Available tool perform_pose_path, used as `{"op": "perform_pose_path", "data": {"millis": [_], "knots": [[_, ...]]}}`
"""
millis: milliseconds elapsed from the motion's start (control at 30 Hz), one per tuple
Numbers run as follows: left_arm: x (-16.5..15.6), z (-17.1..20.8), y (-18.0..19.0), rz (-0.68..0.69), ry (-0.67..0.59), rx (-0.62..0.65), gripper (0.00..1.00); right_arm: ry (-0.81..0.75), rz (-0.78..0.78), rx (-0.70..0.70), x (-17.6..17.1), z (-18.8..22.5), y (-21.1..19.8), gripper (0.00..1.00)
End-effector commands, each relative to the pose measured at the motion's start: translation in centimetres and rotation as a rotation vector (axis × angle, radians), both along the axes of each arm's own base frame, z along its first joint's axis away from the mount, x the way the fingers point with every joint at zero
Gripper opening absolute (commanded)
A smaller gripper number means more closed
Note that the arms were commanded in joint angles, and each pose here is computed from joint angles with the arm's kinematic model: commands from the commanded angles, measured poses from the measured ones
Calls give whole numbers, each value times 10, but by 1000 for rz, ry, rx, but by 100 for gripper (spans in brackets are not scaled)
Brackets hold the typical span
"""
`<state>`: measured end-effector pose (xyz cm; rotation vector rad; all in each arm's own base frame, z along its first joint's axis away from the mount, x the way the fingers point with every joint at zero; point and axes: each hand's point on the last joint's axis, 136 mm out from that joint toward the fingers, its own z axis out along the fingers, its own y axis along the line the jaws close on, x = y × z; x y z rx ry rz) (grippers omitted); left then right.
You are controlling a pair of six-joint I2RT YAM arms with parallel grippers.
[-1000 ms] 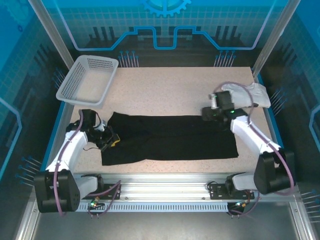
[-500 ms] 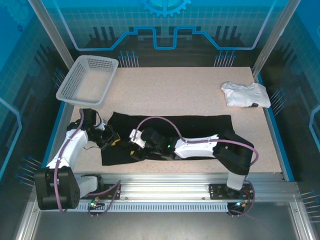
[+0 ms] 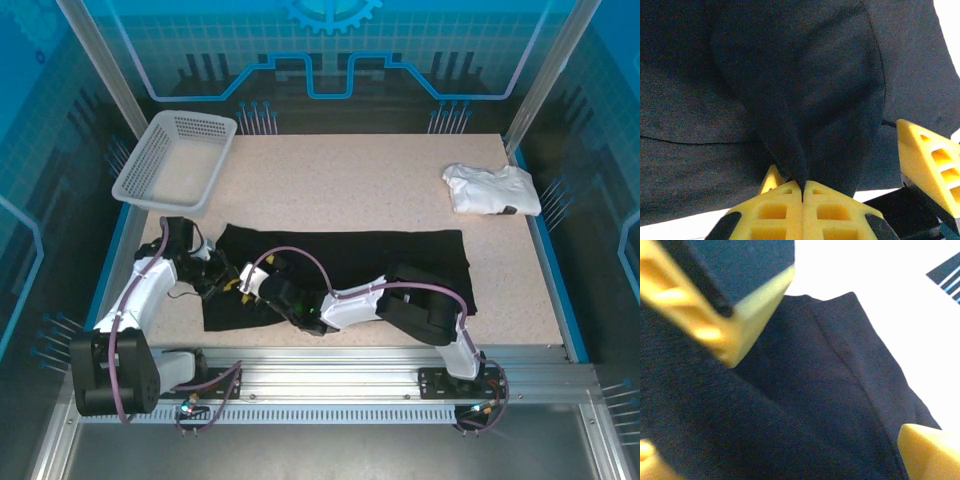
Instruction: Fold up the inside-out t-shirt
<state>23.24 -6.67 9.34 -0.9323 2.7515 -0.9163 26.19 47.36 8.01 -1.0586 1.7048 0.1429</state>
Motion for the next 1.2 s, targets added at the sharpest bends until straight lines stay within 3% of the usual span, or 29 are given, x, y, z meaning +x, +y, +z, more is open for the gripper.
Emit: {"op": "perform_pose_path", "data": {"millis": [0,267,400,867,1033,1167], "knots": [[0,3,-5,-20,-3,-23,0,-124,-158,18,18,22,-10,94],[-1,2,-3,-16,-1,-10,0,-187,-249,-56,21,41,-44,76],[-1,2,-1,-12,-1,3,0,-178,-236,-92,16,42,-54,59],[-9,-12,-5,-26,62,32,0,-62,30,-228,-18,13,-55,12],[-15,-22,-8,-49,122,50,1,29,132,-298,-31,-8,-61,7],[-22,-26,-9,-77,170,69,10,86,222,-356,-45,-24,-63,7]]}}
